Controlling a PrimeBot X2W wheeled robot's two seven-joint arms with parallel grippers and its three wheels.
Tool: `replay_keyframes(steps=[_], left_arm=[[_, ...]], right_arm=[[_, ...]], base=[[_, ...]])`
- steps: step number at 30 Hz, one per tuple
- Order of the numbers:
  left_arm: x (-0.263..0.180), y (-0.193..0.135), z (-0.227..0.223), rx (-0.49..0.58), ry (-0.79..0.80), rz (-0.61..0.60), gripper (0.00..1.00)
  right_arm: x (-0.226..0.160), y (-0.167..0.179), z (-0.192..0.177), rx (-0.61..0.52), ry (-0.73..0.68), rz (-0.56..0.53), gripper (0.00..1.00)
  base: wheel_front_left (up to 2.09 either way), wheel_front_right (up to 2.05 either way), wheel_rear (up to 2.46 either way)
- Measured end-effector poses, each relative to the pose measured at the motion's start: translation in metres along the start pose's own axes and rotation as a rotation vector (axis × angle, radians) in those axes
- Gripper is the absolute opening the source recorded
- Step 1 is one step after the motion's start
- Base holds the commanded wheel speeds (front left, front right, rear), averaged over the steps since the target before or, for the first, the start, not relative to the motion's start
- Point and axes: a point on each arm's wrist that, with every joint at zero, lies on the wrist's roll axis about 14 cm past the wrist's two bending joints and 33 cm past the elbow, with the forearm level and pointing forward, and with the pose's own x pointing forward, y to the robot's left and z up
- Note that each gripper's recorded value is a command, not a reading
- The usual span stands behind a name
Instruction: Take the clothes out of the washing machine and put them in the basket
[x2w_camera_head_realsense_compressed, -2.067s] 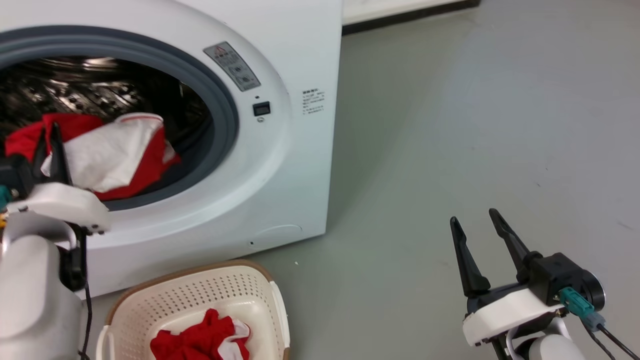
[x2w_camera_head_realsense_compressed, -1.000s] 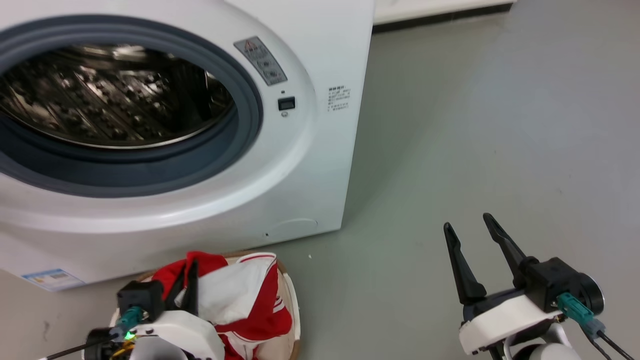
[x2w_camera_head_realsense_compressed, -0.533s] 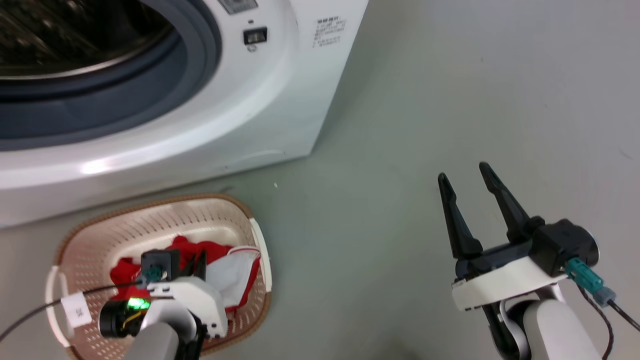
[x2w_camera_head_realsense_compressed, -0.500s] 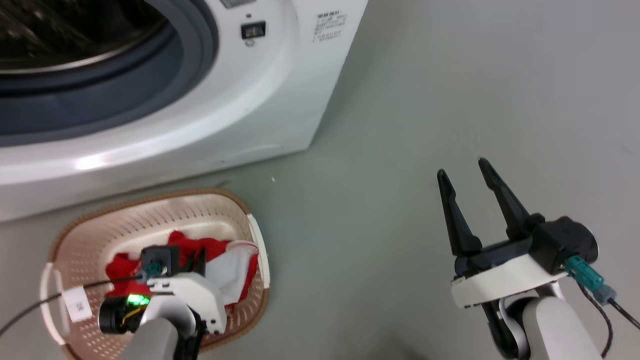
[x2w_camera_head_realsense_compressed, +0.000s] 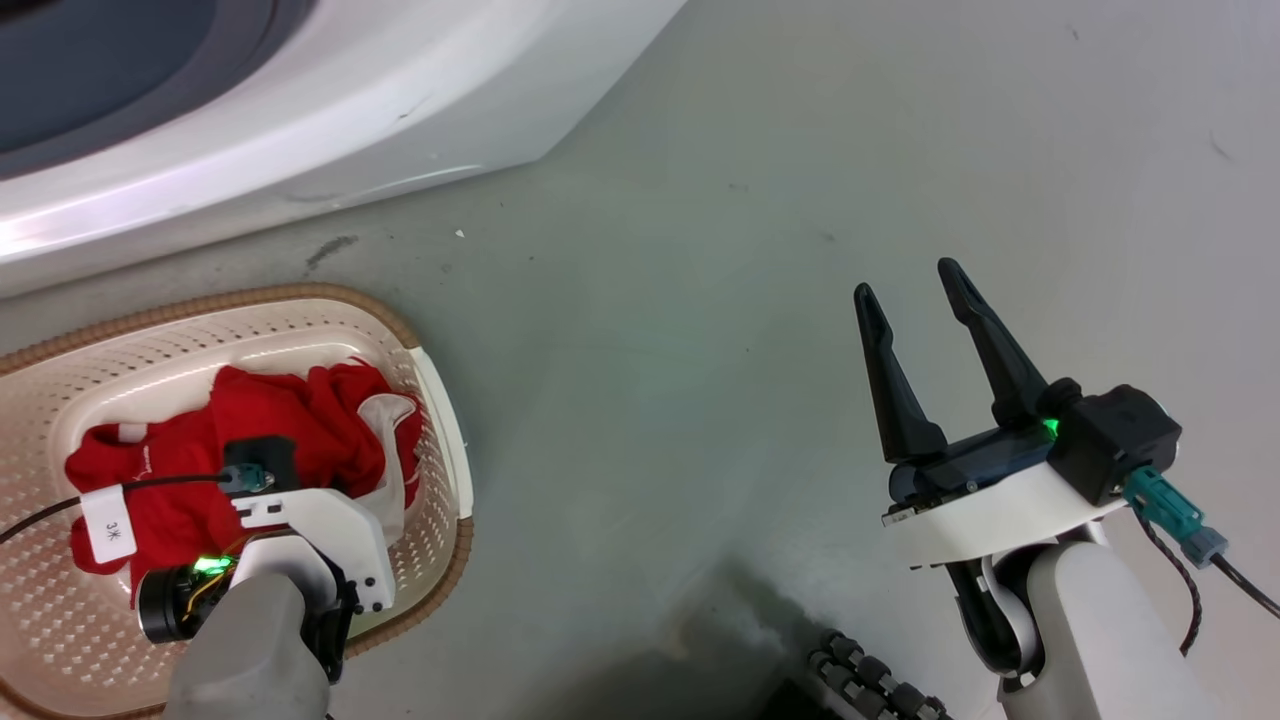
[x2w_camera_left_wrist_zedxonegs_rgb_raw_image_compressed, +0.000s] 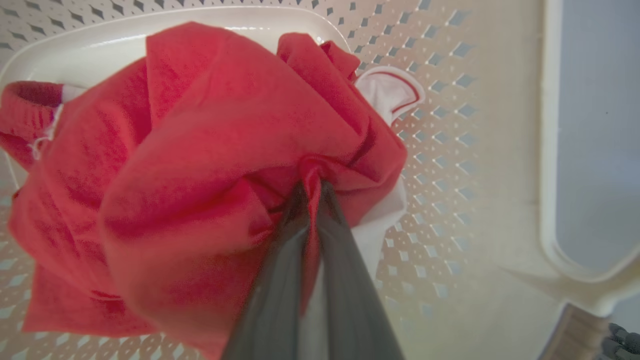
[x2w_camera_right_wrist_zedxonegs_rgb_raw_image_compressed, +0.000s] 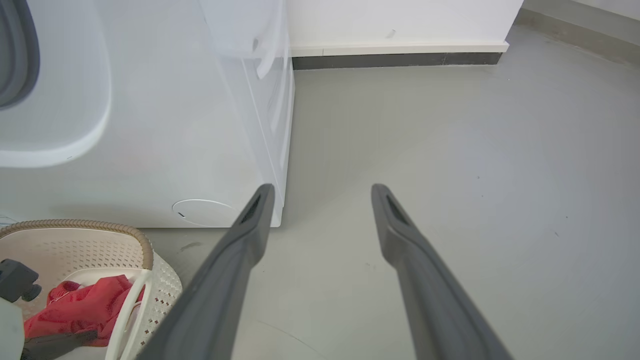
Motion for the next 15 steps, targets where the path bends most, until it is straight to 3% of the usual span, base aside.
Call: replay_keyframes(steps=[5, 6, 7, 8, 15], left_arm=[[0.006, 0.002, -0.020, -0.021, 0.076, 0.007, 0.00], [0.006, 0.002, -0.020, -0.022, 0.080, 0.010, 0.18], [0.005, 0.003, -0.019, -0.028, 0.080, 0.013, 0.47], [0.004, 0.003, -0.018, -0.030, 0.078, 0.014, 0.98], [-0.020, -0.006, -0.006, -0.089, 0.020, 0.005, 1.00]], right_arm=[[0.003, -0.002, -0.005, -0.001, 0.013, -0.002, 1.00], [0.002, -0.002, -0.005, 0.000, 0.015, -0.003, 1.00], [0.002, -0.002, -0.005, 0.001, 0.015, -0.003, 1.00], [0.001, -0.002, -0.005, 0.001, 0.014, -0.005, 1.00], [-0.004, 0.002, 0.016, -0.004, -0.041, 0.009, 1.00]], base=[[0.00, 0.00, 0.00], [0.00, 0.00, 0.00], [0.00, 0.00, 0.00], [0.00, 0.00, 0.00], [0.00, 0.00, 0.00]])
